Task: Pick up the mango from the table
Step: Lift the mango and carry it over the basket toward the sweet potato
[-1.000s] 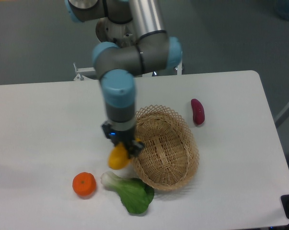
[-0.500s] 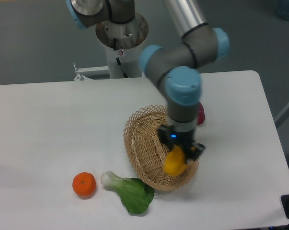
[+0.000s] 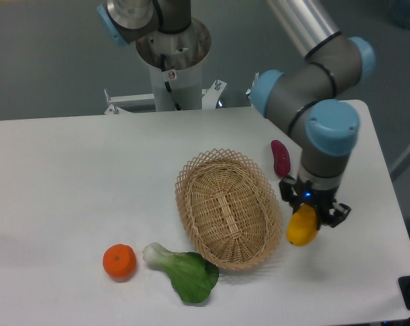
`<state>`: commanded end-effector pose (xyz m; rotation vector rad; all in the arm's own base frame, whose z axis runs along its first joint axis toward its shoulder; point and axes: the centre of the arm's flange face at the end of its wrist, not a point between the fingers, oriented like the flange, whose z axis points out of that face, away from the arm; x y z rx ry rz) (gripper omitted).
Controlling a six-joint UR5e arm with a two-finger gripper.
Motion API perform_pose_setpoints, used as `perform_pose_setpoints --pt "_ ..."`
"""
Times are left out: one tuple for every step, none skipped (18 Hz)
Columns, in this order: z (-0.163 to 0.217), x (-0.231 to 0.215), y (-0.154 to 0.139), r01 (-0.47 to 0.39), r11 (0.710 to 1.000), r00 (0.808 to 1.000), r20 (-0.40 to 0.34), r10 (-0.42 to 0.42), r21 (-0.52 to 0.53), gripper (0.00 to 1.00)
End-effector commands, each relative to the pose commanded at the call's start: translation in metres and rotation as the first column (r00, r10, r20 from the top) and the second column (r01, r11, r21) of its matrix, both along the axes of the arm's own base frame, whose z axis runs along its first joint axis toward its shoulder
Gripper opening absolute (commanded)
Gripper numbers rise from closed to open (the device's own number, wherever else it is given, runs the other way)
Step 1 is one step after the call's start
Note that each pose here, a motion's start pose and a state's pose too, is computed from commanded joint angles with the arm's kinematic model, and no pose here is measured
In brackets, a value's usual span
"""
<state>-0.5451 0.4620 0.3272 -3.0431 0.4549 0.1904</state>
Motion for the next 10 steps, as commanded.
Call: perform_pose_setpoints --pt "-0.002 -0.005 0.001 -0.003 1.0 1.0 0.005 0.003 -0.003 0.39" --pt "0.002 -0.012 -0.003 -0.01 1.0 1.0 0.012 0.01 -0.004 0.4" --pt "0.001 -0.016 -0.003 -0.01 1.0 1.0 0.018 0.01 -0.008 0.4" --pt "0.0 -0.018 -0.003 -0.012 1.0 1.0 0.021 0.012 -0.007 0.4" --pt "-0.001 -0.018 -0.003 -0.011 1.0 1.0 0.023 0.012 -0.006 0.4" --pt "0.0 -0.018 -0.003 -0.011 1.0 1.0 0.021 0.012 -0.006 0.4" --pt "0.0 -0.018 -0.003 -0.011 1.0 1.0 0.02 0.012 -0.005 0.4" --pt "0.0 -0.018 -0.003 -0.011 1.0 1.0 0.02 0.012 -0.005 0.4" --pt "0.0 -0.018 -0.003 -0.011 1.0 1.0 0.021 0.012 -0.006 0.4" --pt "0.0 -0.018 -0.003 -0.011 1.0 1.0 0.021 0.012 -0.006 0.39"
